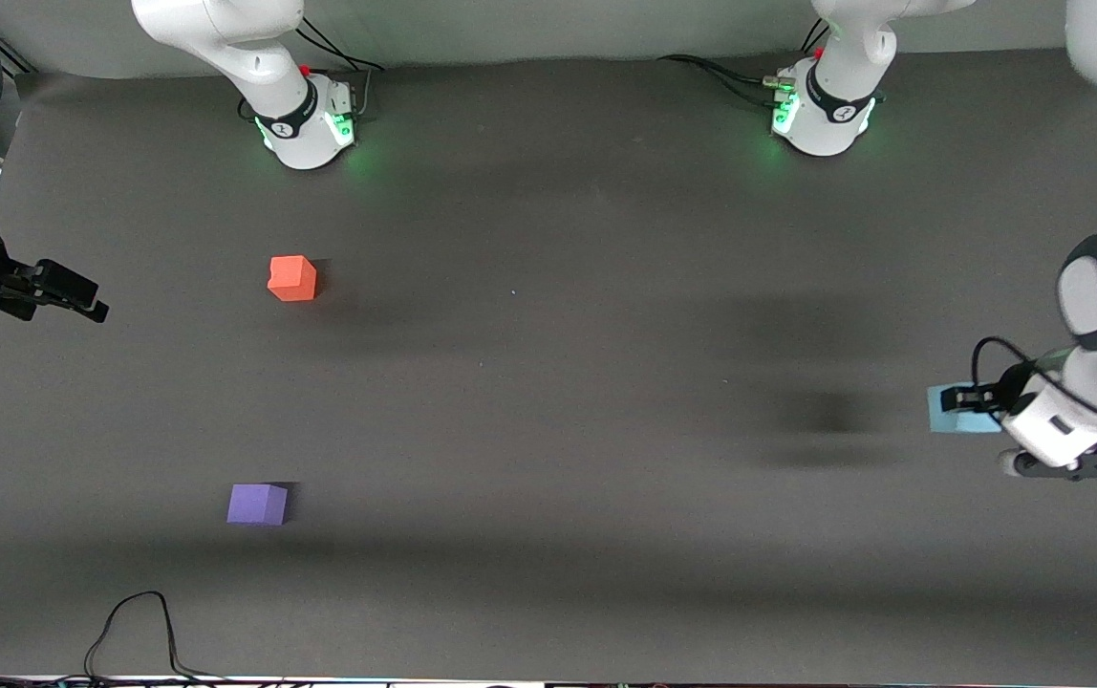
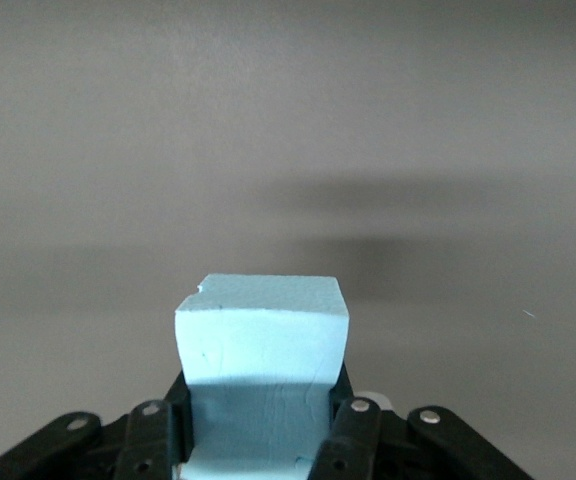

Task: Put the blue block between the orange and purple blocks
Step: 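Lift the blue cube and carry it toward the table's middle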

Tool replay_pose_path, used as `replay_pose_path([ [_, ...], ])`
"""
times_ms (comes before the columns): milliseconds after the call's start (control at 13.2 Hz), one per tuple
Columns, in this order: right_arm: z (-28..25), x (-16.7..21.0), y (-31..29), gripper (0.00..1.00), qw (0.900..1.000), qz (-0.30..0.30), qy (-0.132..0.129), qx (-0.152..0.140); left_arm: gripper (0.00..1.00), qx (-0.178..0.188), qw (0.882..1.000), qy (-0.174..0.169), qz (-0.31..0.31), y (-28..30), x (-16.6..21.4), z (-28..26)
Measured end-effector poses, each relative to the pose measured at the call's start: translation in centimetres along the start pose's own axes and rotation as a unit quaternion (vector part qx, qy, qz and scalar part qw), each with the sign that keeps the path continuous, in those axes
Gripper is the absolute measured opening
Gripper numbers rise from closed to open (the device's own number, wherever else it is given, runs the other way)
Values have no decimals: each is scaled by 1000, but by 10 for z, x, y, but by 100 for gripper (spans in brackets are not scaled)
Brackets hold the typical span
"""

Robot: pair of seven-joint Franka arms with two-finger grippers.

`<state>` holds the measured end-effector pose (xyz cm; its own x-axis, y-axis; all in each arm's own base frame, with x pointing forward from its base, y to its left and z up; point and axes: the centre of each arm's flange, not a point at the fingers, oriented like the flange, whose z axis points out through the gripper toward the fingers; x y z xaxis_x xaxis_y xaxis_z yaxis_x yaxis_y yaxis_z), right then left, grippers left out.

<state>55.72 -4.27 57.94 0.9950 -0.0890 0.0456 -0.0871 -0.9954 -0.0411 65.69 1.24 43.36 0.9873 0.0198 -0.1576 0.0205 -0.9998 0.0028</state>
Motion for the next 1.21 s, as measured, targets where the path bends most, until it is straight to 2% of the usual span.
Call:
replay_pose_path([
  [227,0,0,0,100,1000,0,0,0,52,-1,999,11,-30,85,-10,-45],
  [455,0,0,1,100,1000,1,0,0,52,-10,998,17,-59,202,-33,-51],
  [682,0,0,5,100,1000,5,0,0,52,-16,996,17,-84,323,-72,-45],
  [910,1,0,11,100,1000,10,-2,0,52,-14,995,44,-93,449,-121,-14],
  [1213,5,1,12,100,1000,11,-4,-1,52,13,995,74,-73,578,-202,73],
])
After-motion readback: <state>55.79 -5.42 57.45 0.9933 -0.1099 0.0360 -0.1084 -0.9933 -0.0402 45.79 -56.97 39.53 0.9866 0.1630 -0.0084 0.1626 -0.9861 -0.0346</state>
